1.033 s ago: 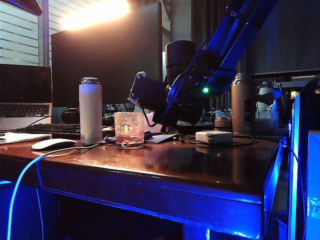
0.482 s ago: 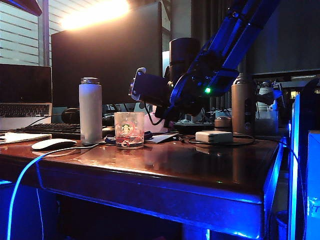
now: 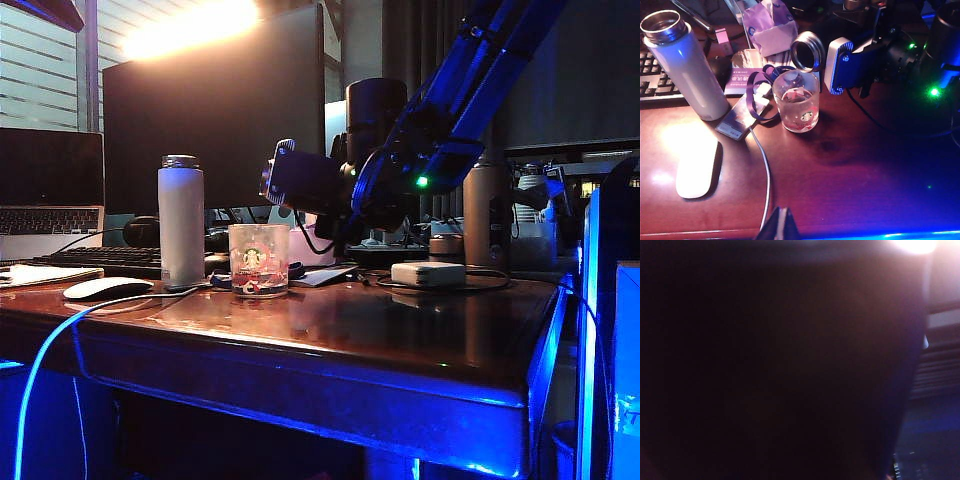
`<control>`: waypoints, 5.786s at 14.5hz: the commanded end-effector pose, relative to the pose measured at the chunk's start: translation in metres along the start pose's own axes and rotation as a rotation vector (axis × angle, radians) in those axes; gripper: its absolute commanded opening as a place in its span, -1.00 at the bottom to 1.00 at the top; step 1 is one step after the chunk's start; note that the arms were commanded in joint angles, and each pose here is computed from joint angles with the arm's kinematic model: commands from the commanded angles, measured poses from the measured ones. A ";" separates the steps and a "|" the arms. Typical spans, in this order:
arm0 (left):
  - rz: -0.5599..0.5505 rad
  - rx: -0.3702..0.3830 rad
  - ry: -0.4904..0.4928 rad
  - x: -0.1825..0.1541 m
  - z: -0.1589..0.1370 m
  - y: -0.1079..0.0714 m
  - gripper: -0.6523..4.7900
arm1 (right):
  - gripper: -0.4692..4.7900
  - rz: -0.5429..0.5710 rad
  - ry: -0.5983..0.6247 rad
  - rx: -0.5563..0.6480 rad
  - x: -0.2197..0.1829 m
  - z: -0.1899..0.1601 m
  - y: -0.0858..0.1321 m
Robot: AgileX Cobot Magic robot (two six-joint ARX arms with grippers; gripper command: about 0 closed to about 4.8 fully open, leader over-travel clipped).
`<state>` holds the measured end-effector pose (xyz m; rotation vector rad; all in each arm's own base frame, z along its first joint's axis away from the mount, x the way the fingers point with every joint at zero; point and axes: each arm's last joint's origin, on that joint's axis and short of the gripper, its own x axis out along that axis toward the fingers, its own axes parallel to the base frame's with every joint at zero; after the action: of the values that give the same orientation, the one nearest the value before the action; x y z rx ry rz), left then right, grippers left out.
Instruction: Pick up the black thermos, pour a little water from inside into the glass cup, then place the black thermos back on the table.
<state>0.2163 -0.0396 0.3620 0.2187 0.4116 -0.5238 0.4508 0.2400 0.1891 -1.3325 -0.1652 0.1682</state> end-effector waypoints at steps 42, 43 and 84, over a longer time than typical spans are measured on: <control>-0.011 -0.005 0.006 -0.002 0.000 -0.001 -0.78 | 0.10 -0.076 -0.034 -0.010 0.003 -0.007 -0.018; -0.011 -0.005 0.006 -0.002 0.000 -0.001 -0.78 | 0.10 -0.076 -0.034 0.010 0.003 -0.007 -0.018; -0.008 -0.021 -0.003 -0.002 0.001 -0.001 -0.78 | 0.10 -0.170 0.066 0.962 -0.015 -0.003 -0.084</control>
<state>0.2152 -0.0395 0.3606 0.1971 0.4343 -0.5250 0.4414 0.2167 0.2558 -0.4032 -0.0997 0.0518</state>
